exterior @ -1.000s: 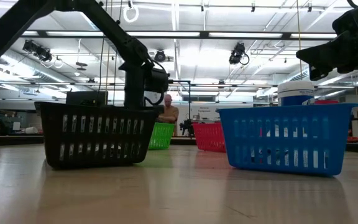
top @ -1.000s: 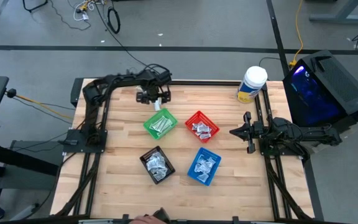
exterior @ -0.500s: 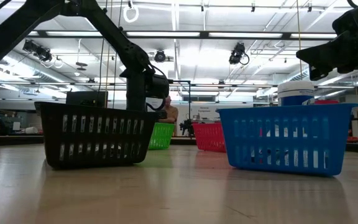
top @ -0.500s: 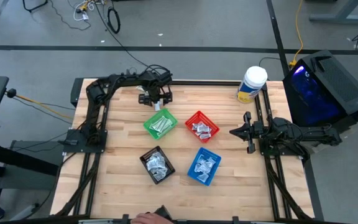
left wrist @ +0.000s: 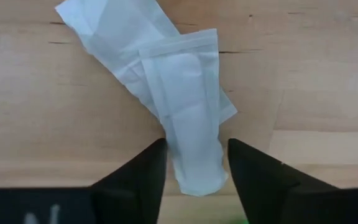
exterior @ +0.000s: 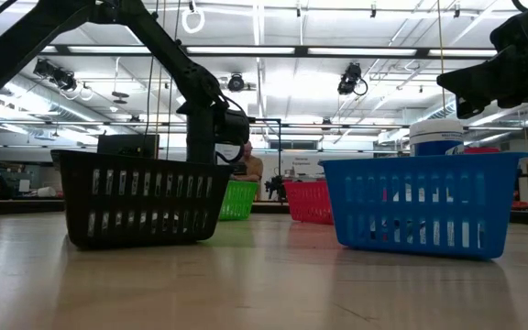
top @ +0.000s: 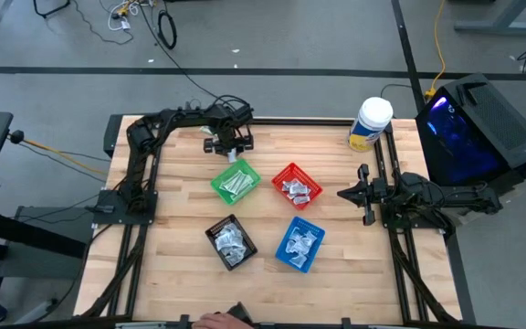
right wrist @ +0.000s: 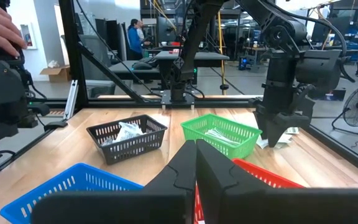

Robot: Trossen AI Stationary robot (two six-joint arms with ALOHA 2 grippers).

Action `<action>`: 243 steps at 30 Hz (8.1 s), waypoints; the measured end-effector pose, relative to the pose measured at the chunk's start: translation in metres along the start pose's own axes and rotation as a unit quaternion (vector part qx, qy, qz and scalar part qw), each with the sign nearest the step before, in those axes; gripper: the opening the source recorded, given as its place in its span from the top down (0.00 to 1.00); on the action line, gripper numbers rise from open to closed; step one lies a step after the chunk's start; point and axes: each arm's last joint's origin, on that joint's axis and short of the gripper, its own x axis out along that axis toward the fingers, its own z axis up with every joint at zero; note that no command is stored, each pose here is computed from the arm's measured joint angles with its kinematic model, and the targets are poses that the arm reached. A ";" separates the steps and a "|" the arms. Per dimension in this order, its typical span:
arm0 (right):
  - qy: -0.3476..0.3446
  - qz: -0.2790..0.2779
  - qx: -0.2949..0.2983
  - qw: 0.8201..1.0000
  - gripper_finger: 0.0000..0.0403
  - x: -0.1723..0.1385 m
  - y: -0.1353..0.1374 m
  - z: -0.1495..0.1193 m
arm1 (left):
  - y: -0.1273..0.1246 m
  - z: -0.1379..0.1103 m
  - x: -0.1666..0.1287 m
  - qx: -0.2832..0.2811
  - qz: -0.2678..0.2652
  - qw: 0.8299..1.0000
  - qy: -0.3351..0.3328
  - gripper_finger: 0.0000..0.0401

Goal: Pick & Place First Aid Supplies
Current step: Put the green bandage pack into the green bin

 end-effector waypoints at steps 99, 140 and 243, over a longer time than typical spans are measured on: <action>0.000 0.000 0.000 1.000 0.97 0.000 0.000 0.000 | -0.027 -0.116 -0.104 0.359 -0.072 0.927 -0.080 0.73; 0.000 0.000 0.000 1.000 0.97 0.000 0.000 0.000 | -0.009 -0.087 -0.104 0.352 -0.061 0.933 -0.033 0.38; 0.000 0.000 0.000 1.000 0.97 0.000 0.000 0.000 | 0.008 0.014 0.003 -0.290 0.016 0.955 -0.053 0.25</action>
